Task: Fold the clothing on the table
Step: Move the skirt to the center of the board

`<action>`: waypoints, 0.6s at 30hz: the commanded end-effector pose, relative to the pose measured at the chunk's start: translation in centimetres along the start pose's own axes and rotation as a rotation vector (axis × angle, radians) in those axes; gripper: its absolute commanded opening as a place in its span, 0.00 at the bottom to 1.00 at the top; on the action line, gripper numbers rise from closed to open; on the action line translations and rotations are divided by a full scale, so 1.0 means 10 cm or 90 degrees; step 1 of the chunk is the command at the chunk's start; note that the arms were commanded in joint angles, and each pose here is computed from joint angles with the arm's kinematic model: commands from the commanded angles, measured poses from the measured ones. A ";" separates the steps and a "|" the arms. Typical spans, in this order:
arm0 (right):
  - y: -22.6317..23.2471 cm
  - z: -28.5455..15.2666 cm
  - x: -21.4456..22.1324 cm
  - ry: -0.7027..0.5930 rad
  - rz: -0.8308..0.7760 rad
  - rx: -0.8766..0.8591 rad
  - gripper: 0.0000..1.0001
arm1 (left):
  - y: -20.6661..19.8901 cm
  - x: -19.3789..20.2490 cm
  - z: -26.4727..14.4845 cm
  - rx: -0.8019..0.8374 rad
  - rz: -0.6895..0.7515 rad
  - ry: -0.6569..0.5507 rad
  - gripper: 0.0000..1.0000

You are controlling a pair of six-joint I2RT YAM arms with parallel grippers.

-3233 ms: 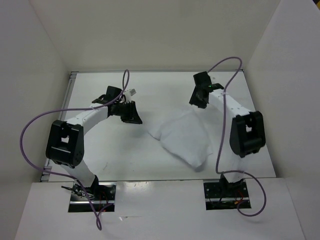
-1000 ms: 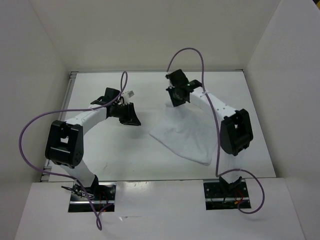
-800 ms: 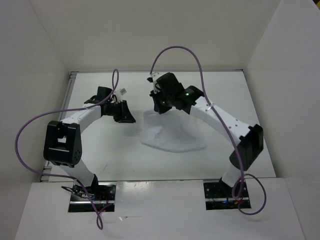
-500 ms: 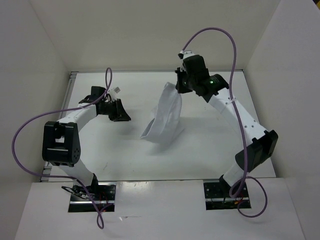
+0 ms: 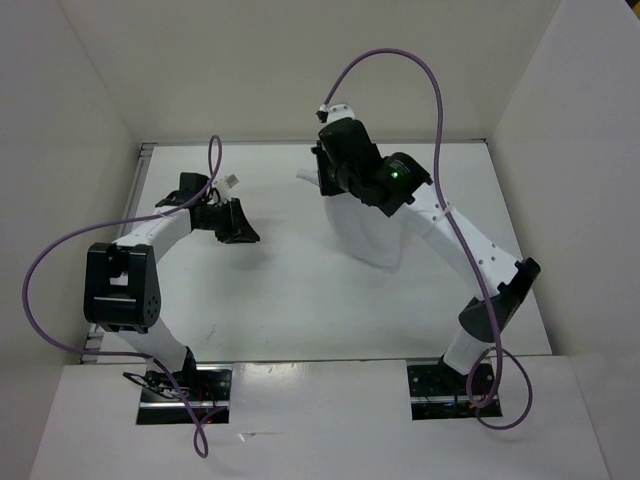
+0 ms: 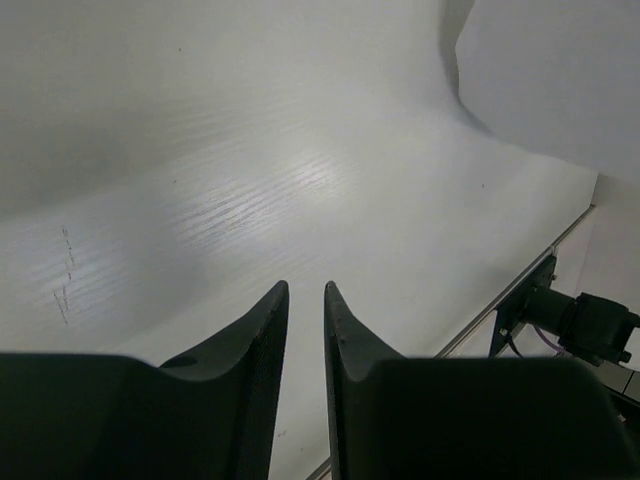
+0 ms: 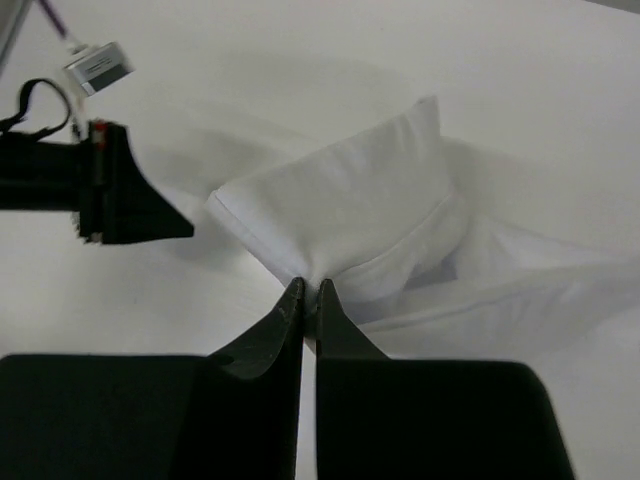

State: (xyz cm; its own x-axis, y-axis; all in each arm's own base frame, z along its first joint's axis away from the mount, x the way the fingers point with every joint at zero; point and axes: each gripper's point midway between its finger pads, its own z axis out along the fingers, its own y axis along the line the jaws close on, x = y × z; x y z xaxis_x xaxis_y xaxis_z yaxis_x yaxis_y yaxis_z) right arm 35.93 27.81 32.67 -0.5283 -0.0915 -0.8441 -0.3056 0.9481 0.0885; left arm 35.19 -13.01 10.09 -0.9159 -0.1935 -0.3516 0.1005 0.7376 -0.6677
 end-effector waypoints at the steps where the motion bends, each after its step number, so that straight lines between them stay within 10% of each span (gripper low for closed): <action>1: 0.11 -0.75 -0.42 -0.088 0.057 -0.033 0.00 | -0.11 -0.11 -0.09 0.025 0.047 -0.023 0.28; 10: -0.01 -1.37 -0.78 -0.195 0.124 -0.027 0.00 | -0.14 -0.13 -0.09 0.033 0.051 -0.026 0.28; 18: -0.75 0.17 0.11 0.000 0.121 0.152 0.00 | -0.07 -0.14 -0.13 0.022 0.043 -0.034 0.29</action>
State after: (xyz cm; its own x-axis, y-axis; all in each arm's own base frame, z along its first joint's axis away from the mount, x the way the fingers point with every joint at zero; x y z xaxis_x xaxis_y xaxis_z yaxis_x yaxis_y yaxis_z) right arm 35.29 22.10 40.11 -0.4090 0.1567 -0.8990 -0.1157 0.9683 0.2214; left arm 35.22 -12.87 10.21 -0.9134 -0.1841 -0.3630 0.1185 0.7329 -0.6699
